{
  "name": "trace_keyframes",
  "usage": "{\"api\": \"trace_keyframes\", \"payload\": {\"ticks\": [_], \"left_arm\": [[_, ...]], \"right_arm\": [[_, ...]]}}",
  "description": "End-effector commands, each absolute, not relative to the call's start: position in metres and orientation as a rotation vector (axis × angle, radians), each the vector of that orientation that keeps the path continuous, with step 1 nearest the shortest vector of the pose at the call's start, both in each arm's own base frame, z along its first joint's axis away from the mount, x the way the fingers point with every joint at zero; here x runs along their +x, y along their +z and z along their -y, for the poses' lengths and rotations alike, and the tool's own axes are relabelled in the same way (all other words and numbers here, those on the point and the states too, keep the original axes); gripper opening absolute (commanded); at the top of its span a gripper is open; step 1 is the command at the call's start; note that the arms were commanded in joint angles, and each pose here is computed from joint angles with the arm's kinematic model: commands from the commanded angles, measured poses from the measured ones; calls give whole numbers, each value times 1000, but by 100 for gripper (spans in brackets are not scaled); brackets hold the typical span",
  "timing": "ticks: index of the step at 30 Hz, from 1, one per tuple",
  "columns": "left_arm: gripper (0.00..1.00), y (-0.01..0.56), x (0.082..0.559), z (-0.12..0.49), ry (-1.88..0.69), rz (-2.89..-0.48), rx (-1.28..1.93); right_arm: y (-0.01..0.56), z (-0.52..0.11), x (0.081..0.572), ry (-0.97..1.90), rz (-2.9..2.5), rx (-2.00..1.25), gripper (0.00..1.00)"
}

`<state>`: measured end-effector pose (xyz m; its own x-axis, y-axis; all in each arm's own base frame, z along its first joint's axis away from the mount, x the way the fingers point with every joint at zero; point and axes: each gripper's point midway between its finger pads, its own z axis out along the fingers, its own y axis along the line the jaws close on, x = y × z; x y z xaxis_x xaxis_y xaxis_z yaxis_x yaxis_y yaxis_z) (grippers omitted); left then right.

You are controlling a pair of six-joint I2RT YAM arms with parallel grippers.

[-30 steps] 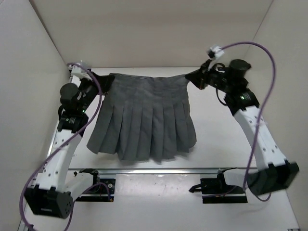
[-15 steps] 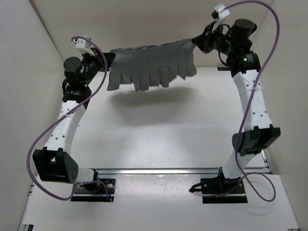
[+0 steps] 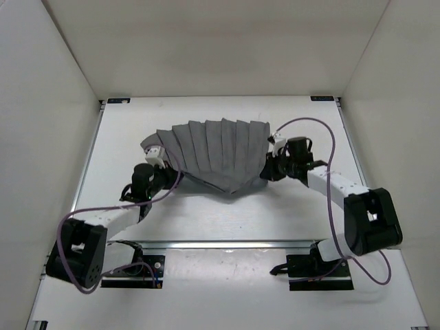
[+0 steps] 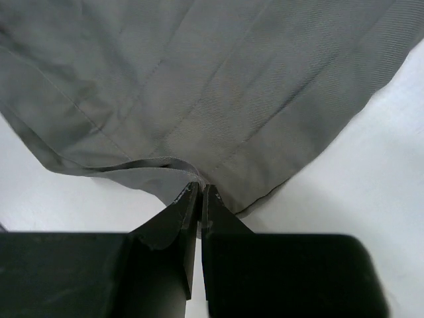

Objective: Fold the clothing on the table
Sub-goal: Flatten the skirt out, then fold the skirt

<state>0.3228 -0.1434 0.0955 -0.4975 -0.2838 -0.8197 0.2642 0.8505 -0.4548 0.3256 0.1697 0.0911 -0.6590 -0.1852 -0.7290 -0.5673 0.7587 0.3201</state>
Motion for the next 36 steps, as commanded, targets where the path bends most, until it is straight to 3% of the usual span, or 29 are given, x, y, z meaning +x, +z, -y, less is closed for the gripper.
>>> {"api": "trace_keyframes", "payload": {"ticks": [1,8,15,21,28,36], "left_arm": [[7,145,316,150,-724,-1772,-61],[12,118,268,142,-771,-1761,-141],[1,103,241,116,-735,-1707,-169],[0,90,229,121,-759,-1766,-135],[0,103,240,104,-626,-1838,-182],[0,132,266,75,-495,-1838,-346]], "right_arm": [[147,-183,336,634,-1997,-534,0],[116,-189,262,662,-1943,-560,0],[124,-196,224,630,-1870,-583,0],[144,-197,203,645,-1791,-580,0],[176,-197,216,715,-1740,-612,0],[194,-203,280,694,-1750,-675,0]]}}
